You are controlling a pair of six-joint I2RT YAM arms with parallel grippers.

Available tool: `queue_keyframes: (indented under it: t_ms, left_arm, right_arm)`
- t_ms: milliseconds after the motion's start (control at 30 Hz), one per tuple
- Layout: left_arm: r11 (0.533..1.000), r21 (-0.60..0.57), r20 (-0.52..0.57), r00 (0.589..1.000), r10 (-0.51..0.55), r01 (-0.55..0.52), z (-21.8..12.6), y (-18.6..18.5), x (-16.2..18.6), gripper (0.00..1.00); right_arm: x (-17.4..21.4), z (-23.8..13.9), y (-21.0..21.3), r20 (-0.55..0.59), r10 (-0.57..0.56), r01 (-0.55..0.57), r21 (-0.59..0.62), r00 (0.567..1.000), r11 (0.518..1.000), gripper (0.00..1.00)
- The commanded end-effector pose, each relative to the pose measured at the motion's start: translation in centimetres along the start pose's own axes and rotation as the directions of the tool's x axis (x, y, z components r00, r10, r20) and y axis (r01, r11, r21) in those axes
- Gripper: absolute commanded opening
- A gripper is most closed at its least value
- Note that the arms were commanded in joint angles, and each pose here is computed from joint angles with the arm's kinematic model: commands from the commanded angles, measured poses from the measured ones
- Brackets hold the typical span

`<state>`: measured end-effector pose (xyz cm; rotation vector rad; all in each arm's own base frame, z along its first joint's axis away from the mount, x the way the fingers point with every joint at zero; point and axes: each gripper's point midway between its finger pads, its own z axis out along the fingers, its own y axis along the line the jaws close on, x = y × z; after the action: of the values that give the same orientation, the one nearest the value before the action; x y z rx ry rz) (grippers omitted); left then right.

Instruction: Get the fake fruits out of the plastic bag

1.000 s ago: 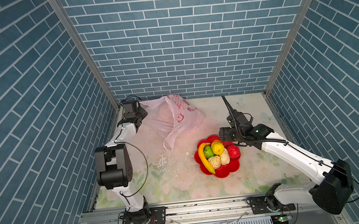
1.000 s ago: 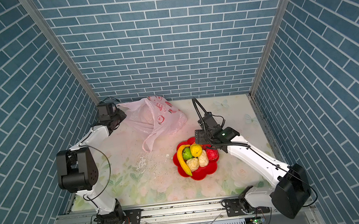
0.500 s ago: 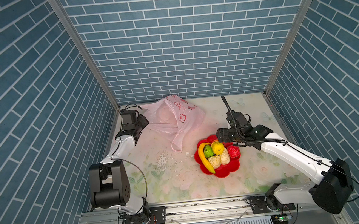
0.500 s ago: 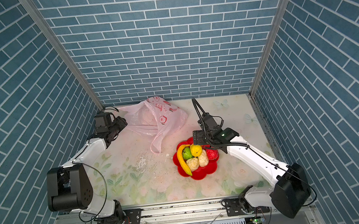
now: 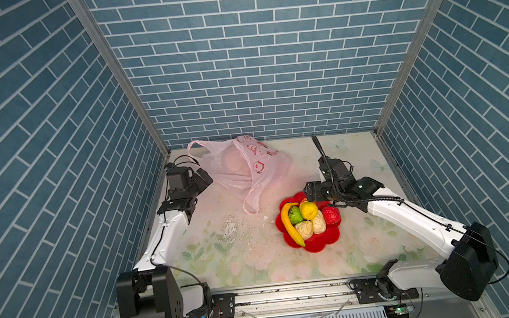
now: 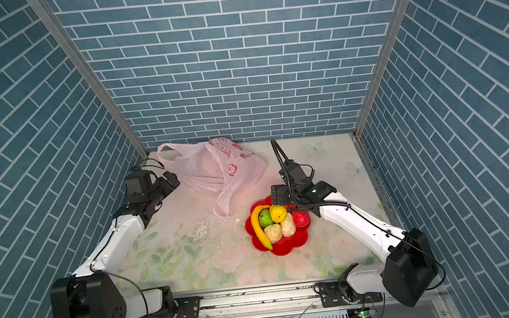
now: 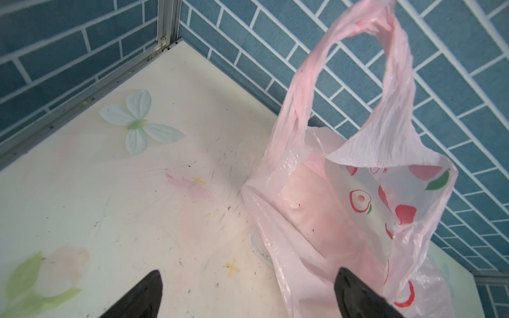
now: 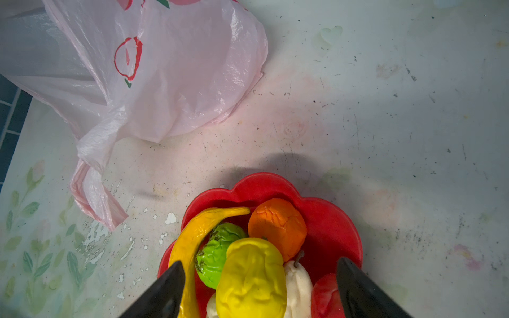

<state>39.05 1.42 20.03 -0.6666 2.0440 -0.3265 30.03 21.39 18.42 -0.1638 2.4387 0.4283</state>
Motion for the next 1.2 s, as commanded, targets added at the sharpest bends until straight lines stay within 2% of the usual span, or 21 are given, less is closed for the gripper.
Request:
queue_keyframes:
  t_ms: [0,267,467,567,733,867,1167]
  left_arm:
    - [0.999,-0.029,-0.009,0.999,0.037,-0.037,-1.8,1.0,0.9,0.99]
    - [0.980,-0.168,0.015,0.993,0.114,-0.110,-5.2,3.6,0.6,0.99]
    - [0.954,-0.273,0.035,0.990,0.139,-0.124,-6.1,5.8,0.6,0.99]
    - [0.948,-0.275,0.044,0.982,0.182,-0.163,-5.5,6.2,0.9,0.99]
    - [0.921,-0.292,0.070,0.955,0.290,-0.258,-4.8,6.5,0.6,0.99]
    - [0.901,-0.308,0.095,0.932,0.349,-0.305,-4.1,7.1,0.7,0.99]
    - [0.889,-0.303,0.146,0.905,0.400,-0.344,-1.4,7.9,1.8,0.99]
  right_arm:
    - [-0.7,0.3,-1.0,0.041,-0.009,0.008,0.036,0.999,0.999,0.87]
    - [-2.2,-0.4,-4.2,0.166,0.040,-0.057,0.098,0.985,0.994,0.89]
    - [-3.4,-1.9,-8.3,0.306,0.021,-0.093,0.224,0.952,0.970,0.93]
    - [-3.7,-2.8,-10.7,0.367,-0.015,-0.109,0.315,0.930,0.943,0.98]
    - [-3.5,-3.1,-15.1,0.415,-0.039,-0.160,0.436,0.909,0.886,0.99]
    - [-3.2,-2.7,-17.4,0.432,-0.059,-0.174,0.480,0.900,0.860,0.99]
    - [-2.7,-2.1,-21.3,0.417,-0.125,-0.160,0.583,0.900,0.797,0.99]
